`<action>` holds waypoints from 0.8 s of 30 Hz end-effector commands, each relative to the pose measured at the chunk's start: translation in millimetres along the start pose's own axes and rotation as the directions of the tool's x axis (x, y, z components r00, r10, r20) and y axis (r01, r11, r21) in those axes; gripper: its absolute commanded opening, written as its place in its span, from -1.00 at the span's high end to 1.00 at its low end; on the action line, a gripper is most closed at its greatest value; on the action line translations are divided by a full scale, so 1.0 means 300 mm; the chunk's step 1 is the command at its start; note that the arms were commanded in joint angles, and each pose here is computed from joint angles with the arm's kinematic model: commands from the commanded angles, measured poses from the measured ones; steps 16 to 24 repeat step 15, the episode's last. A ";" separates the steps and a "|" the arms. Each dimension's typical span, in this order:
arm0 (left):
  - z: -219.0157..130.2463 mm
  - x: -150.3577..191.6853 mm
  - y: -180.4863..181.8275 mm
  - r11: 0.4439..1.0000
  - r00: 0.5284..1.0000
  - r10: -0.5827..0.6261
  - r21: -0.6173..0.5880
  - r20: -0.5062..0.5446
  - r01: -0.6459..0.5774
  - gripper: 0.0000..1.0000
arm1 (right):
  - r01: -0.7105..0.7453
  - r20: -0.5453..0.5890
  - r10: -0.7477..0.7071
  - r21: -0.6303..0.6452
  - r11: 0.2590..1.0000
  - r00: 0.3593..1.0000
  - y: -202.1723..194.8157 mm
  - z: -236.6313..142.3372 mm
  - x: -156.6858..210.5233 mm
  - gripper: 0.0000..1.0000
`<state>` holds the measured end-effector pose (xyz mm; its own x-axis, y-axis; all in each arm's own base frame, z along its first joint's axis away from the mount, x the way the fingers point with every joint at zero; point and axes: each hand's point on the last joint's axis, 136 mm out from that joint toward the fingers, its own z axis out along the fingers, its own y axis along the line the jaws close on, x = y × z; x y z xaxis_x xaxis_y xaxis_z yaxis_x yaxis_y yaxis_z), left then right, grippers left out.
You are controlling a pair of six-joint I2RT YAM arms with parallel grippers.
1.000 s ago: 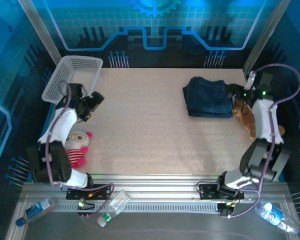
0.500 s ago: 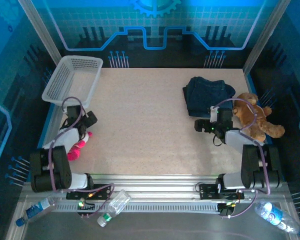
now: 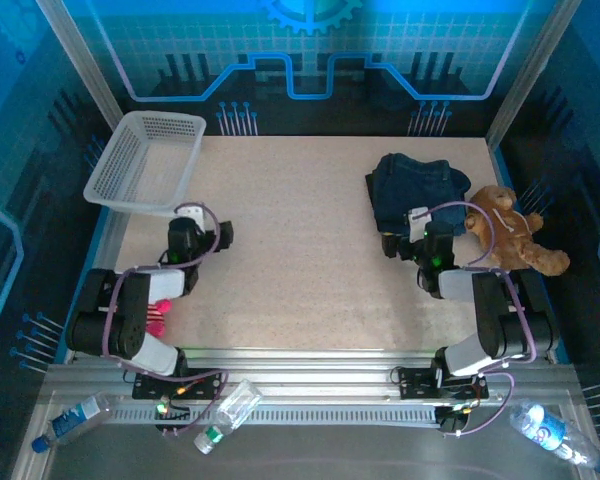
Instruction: Fold and stack the skirts
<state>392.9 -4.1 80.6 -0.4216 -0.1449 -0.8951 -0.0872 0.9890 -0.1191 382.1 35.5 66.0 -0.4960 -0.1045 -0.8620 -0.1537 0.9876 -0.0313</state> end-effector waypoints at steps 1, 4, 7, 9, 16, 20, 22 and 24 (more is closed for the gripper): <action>-0.039 -0.057 0.074 0.997 0.988 0.006 -0.082 0.156 0.007 -0.98 | -0.003 0.125 -0.004 0.057 0.998 0.992 -0.037 -0.007 -0.102 -1.00; -0.017 -0.059 0.067 0.995 0.991 0.025 -0.097 0.134 -0.013 -0.98 | -0.002 0.127 -0.005 0.054 0.999 0.992 -0.035 -0.006 -0.104 -1.00; -0.016 -0.059 0.069 0.995 0.991 0.023 -0.098 0.133 -0.010 -0.98 | -0.001 0.125 -0.006 0.054 0.999 0.992 -0.035 -0.006 -0.103 -1.00; -0.017 -0.058 0.069 0.995 0.991 0.023 -0.099 0.131 -0.011 -0.98 | 0.001 0.125 -0.008 0.054 0.999 0.992 -0.035 -0.005 -0.103 -1.00; -0.017 -0.060 0.068 0.995 0.991 0.024 -0.098 0.133 -0.011 -0.98 | 0.004 0.122 -0.010 0.047 0.999 0.992 -0.031 -0.005 -0.101 -1.00; -0.017 -0.060 0.068 0.995 0.991 0.024 -0.098 0.133 -0.011 -0.98 | 0.004 0.122 -0.010 0.047 0.999 0.992 -0.031 -0.005 -0.101 -1.00; -0.017 -0.060 0.068 0.995 0.991 0.024 -0.098 0.133 -0.011 -0.98 | 0.004 0.122 -0.010 0.047 0.999 0.992 -0.031 -0.005 -0.101 -1.00; -0.017 -0.060 0.068 0.995 0.991 0.024 -0.098 0.133 -0.011 -0.98 | 0.004 0.122 -0.010 0.047 0.999 0.992 -0.031 -0.005 -0.101 -1.00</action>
